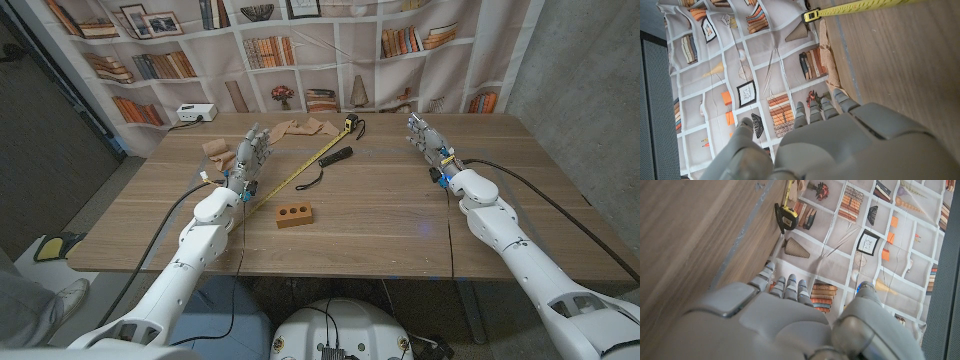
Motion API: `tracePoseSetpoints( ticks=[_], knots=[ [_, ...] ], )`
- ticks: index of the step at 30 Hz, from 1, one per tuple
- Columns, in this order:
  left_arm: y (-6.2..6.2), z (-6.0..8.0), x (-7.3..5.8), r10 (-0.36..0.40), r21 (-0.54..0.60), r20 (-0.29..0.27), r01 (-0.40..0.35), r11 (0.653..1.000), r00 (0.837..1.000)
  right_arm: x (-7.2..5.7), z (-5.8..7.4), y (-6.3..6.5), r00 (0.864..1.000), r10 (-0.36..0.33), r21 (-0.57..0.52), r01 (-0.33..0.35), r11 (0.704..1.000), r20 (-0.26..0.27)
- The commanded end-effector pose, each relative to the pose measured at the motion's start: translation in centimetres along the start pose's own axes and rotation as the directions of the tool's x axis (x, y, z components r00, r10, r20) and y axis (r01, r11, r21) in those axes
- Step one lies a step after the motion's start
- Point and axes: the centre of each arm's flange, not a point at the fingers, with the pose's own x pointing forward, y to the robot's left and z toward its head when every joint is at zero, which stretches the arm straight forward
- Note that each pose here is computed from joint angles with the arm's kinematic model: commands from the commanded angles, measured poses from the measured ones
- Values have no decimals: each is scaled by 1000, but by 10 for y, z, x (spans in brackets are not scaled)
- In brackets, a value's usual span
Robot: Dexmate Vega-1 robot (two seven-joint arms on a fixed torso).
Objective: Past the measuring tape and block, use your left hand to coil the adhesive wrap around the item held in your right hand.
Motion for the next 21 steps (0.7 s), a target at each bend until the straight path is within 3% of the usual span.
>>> tracePoseSetpoints(
  ticks=[1, 8, 21],
  knots=[
    [-19, 3, -1, 0, -4, 16, 0, 1000, 1000, 3, 10, -6, 1000, 25, -134, -23, 991, 13],
    [-21, 5, -3, 7, 0, 23, -7, 1000, 1000, 4, 11, -6, 999, 50, -222, -51, 974, -9],
    [-20, 11, -13, 11, 18, 25, -12, 1000, 1000, 14, 27, -8, 997, 73, -320, -75, 944, -18]
  ],
)
